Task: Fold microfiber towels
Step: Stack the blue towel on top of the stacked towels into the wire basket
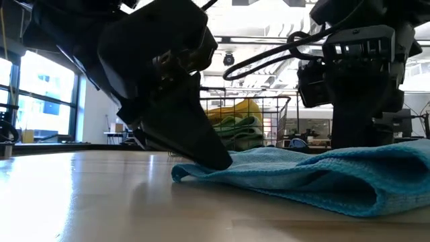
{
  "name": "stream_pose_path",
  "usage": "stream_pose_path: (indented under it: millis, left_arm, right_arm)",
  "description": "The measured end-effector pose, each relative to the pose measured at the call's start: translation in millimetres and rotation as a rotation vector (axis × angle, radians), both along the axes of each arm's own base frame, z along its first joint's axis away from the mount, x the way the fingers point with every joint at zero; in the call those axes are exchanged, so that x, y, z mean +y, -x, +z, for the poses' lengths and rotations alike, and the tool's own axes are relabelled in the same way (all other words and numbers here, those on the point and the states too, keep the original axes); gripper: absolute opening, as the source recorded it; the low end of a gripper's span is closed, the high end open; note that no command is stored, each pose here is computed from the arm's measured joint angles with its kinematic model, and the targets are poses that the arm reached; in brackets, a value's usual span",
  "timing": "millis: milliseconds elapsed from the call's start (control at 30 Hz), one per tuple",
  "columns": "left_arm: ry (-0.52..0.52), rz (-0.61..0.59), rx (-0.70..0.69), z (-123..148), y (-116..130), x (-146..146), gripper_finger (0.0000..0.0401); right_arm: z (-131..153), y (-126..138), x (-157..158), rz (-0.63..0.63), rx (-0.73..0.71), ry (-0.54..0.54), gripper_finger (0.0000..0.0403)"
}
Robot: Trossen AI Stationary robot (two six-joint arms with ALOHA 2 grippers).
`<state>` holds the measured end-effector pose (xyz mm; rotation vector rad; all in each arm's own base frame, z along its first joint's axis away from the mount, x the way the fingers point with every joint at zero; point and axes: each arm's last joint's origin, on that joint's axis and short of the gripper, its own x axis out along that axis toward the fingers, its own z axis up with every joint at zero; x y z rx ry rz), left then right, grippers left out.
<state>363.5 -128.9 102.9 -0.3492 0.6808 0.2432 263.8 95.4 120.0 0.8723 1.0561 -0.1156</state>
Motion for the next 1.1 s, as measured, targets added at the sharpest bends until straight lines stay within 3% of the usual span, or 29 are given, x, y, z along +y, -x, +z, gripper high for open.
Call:
stream_pose_path:
  millis: [567, 1100]
  left_arm:
    - [-0.037, 0.055, 0.020, -2, 2, 4, 0.0046]
    - [-0.012, 0.100, 0.007, -2, 2, 4, 0.0046]
  right_arm:
    - [1, -6, -7, 0.057, -0.052, 0.004, 0.0248]
    - [-14, -18, -2, -0.080, -0.088, -0.036, 0.0247]
